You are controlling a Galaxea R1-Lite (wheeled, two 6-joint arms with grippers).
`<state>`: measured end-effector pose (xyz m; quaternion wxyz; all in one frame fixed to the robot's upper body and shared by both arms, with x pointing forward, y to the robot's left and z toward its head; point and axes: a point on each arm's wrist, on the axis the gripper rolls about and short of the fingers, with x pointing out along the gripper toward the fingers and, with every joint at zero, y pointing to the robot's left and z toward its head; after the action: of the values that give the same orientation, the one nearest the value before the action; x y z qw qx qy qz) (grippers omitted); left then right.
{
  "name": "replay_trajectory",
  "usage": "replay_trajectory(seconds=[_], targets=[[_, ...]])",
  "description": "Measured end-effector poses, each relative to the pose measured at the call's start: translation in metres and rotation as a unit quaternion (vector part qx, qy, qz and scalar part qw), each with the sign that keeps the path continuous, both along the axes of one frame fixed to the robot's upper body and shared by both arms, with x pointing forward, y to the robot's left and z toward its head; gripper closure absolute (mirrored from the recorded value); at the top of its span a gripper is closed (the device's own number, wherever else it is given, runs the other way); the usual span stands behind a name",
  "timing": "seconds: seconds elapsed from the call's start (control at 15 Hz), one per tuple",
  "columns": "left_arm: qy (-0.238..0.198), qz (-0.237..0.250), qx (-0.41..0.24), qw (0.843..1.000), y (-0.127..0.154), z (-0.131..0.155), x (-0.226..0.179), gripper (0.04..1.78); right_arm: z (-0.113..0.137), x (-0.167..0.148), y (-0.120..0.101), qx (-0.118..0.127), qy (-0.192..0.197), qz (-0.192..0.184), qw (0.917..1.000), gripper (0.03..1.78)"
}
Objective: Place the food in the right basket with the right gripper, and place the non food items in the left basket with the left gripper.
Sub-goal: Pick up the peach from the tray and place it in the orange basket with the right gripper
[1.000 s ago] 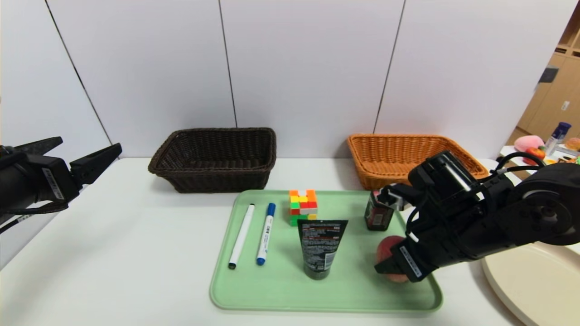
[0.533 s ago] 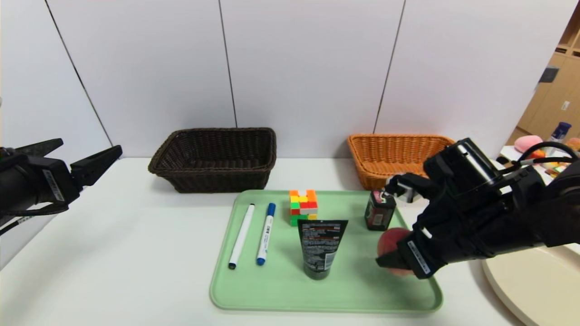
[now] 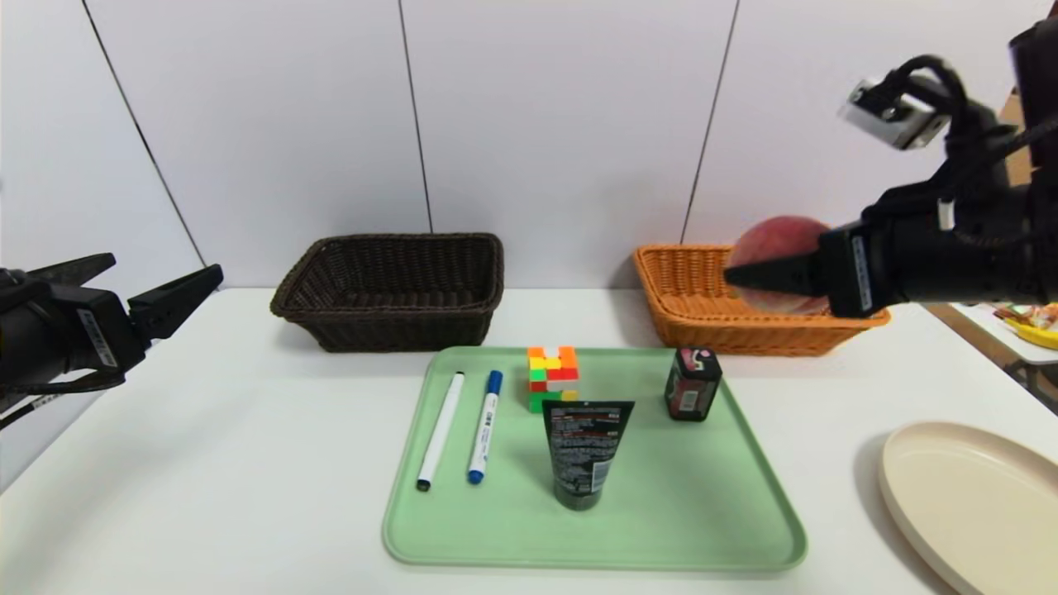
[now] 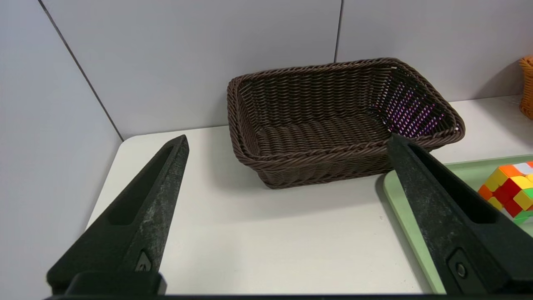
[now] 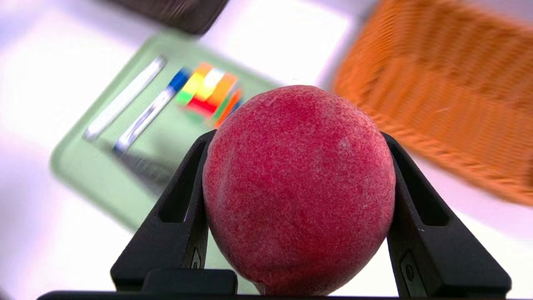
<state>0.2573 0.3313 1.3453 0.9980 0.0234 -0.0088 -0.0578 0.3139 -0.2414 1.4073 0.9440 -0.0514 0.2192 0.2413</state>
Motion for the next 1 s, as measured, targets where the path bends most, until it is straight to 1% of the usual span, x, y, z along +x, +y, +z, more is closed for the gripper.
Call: replay_trajectory(seconds=[0.07, 0.2, 0.4, 0.53, 0.73, 1.0], targets=[[0.000, 0.000, 0.000, 1.000, 0.000, 0.000, 0.000, 0.13, 0.007, 0.008, -0.011, 0.007, -0.014, -0.025, 0.9996, 0.69], [0.003, 0.000, 0.000, 1.000, 0.000, -0.001, 0.000, 0.13, 0.014, 0.027, -0.031, 0.015, -0.025, -0.063, 0.9976, 0.69], [0.006, -0.001, 0.000, 1.000, 0.000, -0.002, 0.001, 0.13, 0.010, 0.062, -0.056, 0.013, -0.018, -0.113, 0.9934, 0.69], [0.007, -0.002, 0.001, 1.000, 0.000, -0.002, 0.001, 0.13, 0.001, 0.087, -0.070, 0.010, -0.005, -0.140, 0.9901, 0.69], [0.011, -0.002, 0.001, 1.000, 0.000, -0.004, 0.003, 0.13, -0.018, 0.120, -0.087, 0.005, 0.018, -0.168, 0.9856, 0.69], [0.015, -0.003, 0.000, 1.000, 0.000, -0.005, 0.004, 0.13, -0.056, 0.157, -0.107, -0.005, 0.066, -0.197, 0.9782, 0.69]])
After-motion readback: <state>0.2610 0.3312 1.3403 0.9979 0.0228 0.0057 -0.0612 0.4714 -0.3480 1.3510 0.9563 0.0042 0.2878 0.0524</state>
